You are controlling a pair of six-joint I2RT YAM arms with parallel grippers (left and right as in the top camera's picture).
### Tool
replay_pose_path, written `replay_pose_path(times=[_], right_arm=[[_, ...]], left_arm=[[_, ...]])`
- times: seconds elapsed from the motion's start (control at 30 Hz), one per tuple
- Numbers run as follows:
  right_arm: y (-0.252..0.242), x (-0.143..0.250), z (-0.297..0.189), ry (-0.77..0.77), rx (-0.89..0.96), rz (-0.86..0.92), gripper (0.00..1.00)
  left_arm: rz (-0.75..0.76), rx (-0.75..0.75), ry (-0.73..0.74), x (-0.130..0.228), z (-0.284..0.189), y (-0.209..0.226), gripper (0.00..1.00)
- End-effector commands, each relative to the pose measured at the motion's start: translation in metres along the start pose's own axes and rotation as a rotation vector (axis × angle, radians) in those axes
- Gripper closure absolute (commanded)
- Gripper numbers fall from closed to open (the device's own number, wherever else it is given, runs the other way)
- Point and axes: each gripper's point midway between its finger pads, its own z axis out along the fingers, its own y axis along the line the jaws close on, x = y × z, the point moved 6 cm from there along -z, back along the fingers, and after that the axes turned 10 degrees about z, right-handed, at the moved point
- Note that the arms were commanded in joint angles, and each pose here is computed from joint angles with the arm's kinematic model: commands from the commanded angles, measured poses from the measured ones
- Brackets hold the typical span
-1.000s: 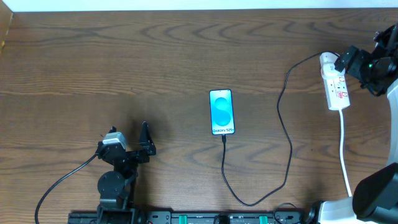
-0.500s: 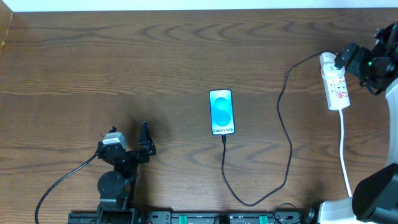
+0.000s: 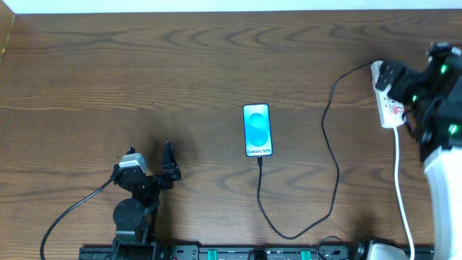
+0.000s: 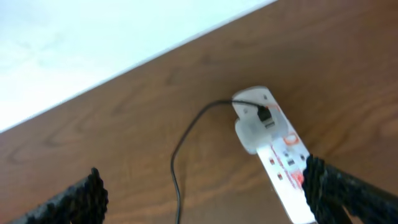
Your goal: Plug charger to phone and switch on socket
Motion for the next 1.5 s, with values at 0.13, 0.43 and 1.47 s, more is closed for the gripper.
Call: replay_pose_path(times=[0.13, 0.43, 1.47], right_arm=[[-0.009, 0.034, -0.029, -0.147, -0.074, -0.022, 0.01], [-0.025, 0.07, -0.062, -0.264, -0.098, -0.04, 0.01], [-0.055, 0.142, -0.09, -0.583, -0.166, -0.339, 0.01]], left_arm=[[-0.006, -0.025, 0.048, 0.013, 0.0, 0.004, 0.07], [-0.006, -0.025, 0.048, 0.013, 0.0, 0.004, 0.06], [-0.006, -0.025, 0.048, 0.013, 0.0, 0.004, 0.07]])
